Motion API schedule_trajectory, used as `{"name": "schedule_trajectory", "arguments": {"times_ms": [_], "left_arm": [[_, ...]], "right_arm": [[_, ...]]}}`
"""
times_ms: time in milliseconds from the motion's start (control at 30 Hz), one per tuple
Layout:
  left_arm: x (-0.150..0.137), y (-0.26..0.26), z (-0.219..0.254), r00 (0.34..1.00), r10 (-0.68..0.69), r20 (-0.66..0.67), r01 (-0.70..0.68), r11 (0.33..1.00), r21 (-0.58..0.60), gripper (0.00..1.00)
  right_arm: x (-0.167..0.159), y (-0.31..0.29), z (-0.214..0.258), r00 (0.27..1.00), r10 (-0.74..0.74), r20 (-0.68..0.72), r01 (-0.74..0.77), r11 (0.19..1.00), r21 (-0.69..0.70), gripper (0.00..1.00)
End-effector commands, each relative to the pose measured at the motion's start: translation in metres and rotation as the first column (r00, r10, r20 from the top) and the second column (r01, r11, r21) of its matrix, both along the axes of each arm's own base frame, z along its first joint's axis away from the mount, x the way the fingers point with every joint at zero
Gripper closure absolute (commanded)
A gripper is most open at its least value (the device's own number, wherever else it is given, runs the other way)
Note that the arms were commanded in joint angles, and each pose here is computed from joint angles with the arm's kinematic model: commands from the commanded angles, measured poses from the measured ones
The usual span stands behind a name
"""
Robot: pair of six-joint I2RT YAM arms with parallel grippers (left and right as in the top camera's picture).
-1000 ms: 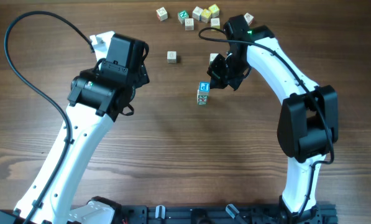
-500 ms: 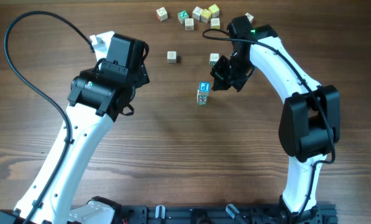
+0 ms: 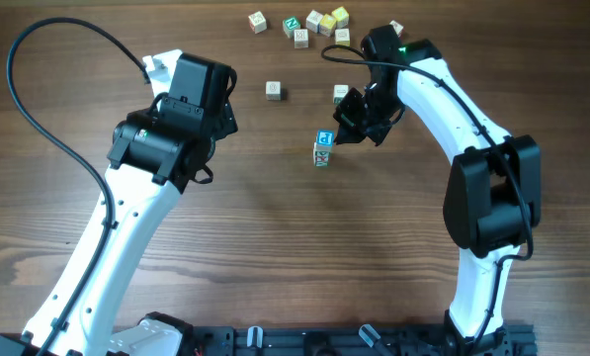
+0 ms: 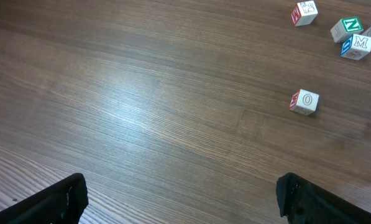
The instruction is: Form a tower
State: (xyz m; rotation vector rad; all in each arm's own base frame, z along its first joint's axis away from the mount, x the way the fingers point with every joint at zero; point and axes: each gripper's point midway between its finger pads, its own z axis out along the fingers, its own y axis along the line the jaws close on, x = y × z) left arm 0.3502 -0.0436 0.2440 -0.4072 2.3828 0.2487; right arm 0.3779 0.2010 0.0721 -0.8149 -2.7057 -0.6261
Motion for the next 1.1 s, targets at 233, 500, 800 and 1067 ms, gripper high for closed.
{"name": "schedule_trajectory", "arguments": {"times_ms": [233,500,800,1067], "left_arm": [[0.000,0.002,0.002,1.000,-0.002,0.005,0.002,1.000,0.006,0.00],[0.000,0.002,0.002,1.000,-0.002,0.005,0.002,1.000,0.006,0.00],[0.000,0.002,0.002,1.000,-0.003,0.005,0.003,1.000,0.006,0.00],[0.000,0.002,0.002,1.000,-0.002,0.005,0.002,1.000,0.006,0.00]], "right_arm": [[0.001,0.004,-0.005,1.000,-0.010,-0.012,0.010,1.000,0.025,0.96],[0.003,0.007,-0.004,1.000,-0.009,-0.004,0.009,0.999,0.042,0.96],[0.006,-0.004,-0.008,1.000,-0.018,0.007,0.018,1.000,-0.012,0.96],[-0.016,-0.020,-0.010,0.995,-0.021,-0.092,0.015,0.998,-0.069,0.96]]}}
